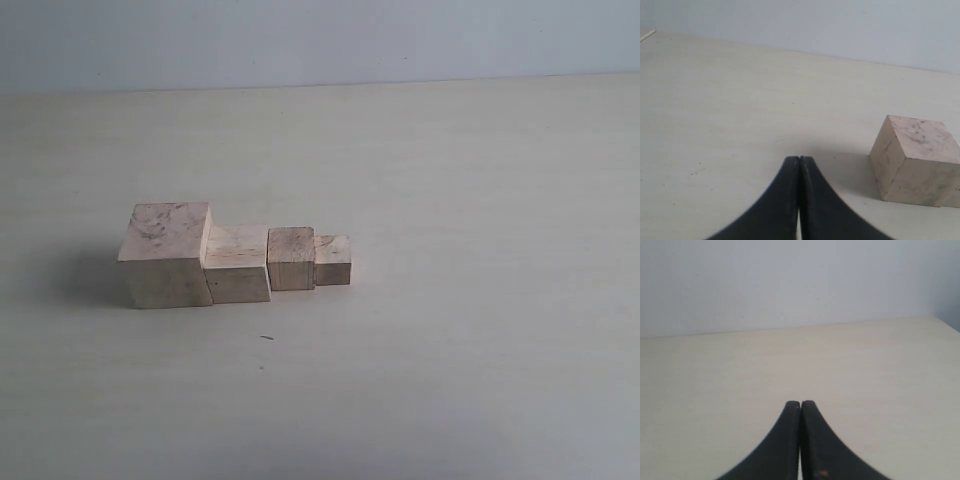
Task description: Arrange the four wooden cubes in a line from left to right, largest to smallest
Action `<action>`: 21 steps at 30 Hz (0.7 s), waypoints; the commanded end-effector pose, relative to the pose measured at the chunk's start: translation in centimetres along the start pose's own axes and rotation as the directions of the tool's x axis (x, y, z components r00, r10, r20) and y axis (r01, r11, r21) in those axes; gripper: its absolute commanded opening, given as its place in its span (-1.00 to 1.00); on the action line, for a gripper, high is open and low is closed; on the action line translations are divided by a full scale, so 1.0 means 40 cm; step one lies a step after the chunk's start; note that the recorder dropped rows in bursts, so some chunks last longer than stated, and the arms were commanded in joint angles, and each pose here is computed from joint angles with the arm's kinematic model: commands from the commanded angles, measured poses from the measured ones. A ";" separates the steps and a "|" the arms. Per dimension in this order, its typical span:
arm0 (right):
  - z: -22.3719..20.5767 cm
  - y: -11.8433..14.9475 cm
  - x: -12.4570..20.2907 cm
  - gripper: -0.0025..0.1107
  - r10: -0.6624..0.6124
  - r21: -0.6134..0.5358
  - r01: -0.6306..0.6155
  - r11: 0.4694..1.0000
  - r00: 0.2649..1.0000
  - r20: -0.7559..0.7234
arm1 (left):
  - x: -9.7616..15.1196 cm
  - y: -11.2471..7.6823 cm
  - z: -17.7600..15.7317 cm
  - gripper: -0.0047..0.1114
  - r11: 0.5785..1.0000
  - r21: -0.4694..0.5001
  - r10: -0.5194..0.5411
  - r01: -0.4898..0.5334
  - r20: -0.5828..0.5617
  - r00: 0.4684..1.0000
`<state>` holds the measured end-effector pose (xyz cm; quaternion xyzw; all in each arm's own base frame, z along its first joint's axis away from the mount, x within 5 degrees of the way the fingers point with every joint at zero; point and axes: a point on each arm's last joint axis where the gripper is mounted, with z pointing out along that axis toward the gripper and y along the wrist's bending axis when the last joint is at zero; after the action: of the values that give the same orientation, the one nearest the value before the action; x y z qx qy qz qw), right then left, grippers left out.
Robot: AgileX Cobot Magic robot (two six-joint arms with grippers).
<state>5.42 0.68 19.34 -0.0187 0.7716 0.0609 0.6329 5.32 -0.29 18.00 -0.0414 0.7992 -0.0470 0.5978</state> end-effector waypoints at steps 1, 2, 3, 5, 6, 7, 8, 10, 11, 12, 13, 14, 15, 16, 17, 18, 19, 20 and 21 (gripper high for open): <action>-0.001 -0.011 0.016 -0.96 0.012 0.076 -0.008 0.997 0.999 -0.051 | -0.002 -0.001 -0.001 -0.92 1.000 0.006 0.006 -0.007 0.014 1.000; -0.002 -0.013 0.018 -0.96 0.016 0.090 -0.011 0.996 0.998 -0.060 | -0.002 -0.001 -0.001 -0.92 1.000 0.006 0.006 -0.007 0.014 1.000; -0.002 -0.013 0.018 -0.96 0.012 0.090 -0.007 0.996 0.998 -0.060 | -0.002 -0.001 -0.001 -0.92 1.000 0.006 0.006 -0.007 0.014 1.000; -0.002 -0.013 0.018 -0.96 0.012 0.090 -0.007 0.996 0.998 -0.060 | -0.002 -0.001 -0.001 -0.92 1.000 0.006 0.006 -0.007 0.014 1.000; -0.002 -0.013 0.018 -0.96 0.012 0.090 -0.007 0.996 0.998 -0.060 | -0.002 -0.001 -0.001 -0.92 1.000 0.006 0.006 -0.007 0.014 1.000; -0.002 -0.013 0.018 -0.96 0.014 0.089 -0.009 0.996 0.998 -0.060 | -0.002 -0.001 -0.001 -0.92 1.000 0.006 0.006 -0.007 0.014 1.000; -0.002 -0.012 0.018 -0.96 0.022 0.087 -0.017 0.996 0.998 -0.059 | -0.002 -0.001 -0.001 -0.92 1.000 0.006 0.006 -0.007 0.014 1.000; -0.002 -0.012 0.018 -0.96 0.025 0.087 -0.019 0.996 0.998 -0.059 | -0.002 -0.001 -0.001 -0.92 1.000 0.006 0.006 -0.007 0.014 1.000; -0.002 -0.012 0.018 -0.96 0.025 0.087 -0.019 0.996 0.998 -0.059 | -0.002 -0.001 -0.001 -0.92 1.000 0.006 0.006 -0.007 0.014 1.000; -0.002 -0.012 0.018 -0.96 0.025 0.087 -0.019 0.996 0.998 -0.059 | -0.002 -0.001 -0.001 -0.92 1.000 0.006 0.006 -0.007 0.014 1.000; -0.002 -0.012 0.018 -0.96 0.025 0.087 -0.019 0.996 0.998 -0.059 | -0.002 -0.001 -0.001 -0.92 1.000 0.006 0.006 -0.007 0.014 1.000; -0.002 -0.012 0.018 -0.96 0.025 0.087 -0.019 0.996 0.998 -0.059 | -0.002 -0.001 -0.001 -0.92 1.000 0.006 0.006 -0.007 0.014 1.000; -0.002 -0.012 0.018 -0.96 0.028 0.087 -0.023 0.996 0.998 -0.059 | -0.002 -0.001 -0.001 -0.92 1.000 0.006 0.006 -0.007 0.014 1.000; -0.002 -0.012 0.018 -0.96 0.030 0.087 -0.025 0.996 0.998 -0.059 | -0.002 -0.001 -0.001 -0.92 1.000 0.006 0.006 -0.007 0.014 1.000; -0.002 -0.012 0.018 -0.96 0.030 0.087 -0.025 0.996 0.998 -0.059 | -0.002 -0.001 -0.001 -0.92 1.000 0.006 0.006 -0.007 0.014 1.000; -0.002 -0.012 0.018 -0.96 0.030 0.087 -0.025 0.996 0.998 -0.059 | -0.002 -0.001 -0.001 -0.92 1.000 0.006 0.006 -0.007 0.014 1.000; -0.002 -0.012 0.018 -0.96 0.030 0.087 -0.025 0.996 0.998 -0.059 | -0.002 -0.001 -0.001 -0.92 1.000 0.006 0.006 -0.007 0.014 1.000; -0.002 -0.012 0.018 -0.96 0.030 0.087 -0.025 0.996 0.998 -0.059 | -0.002 -0.001 -0.001 -0.92 1.000 0.006 0.006 -0.007 0.014 1.000; -0.002 -0.012 0.018 -0.96 0.030 0.087 -0.025 0.996 0.998 -0.059 | -0.002 -0.001 -0.001 -0.92 1.000 0.006 0.006 -0.007 0.014 1.000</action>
<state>5.29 0.26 18.67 0.0135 0.7936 0.0363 0.6072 5.32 -0.29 18.00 -0.0414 0.7992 -0.0470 0.5978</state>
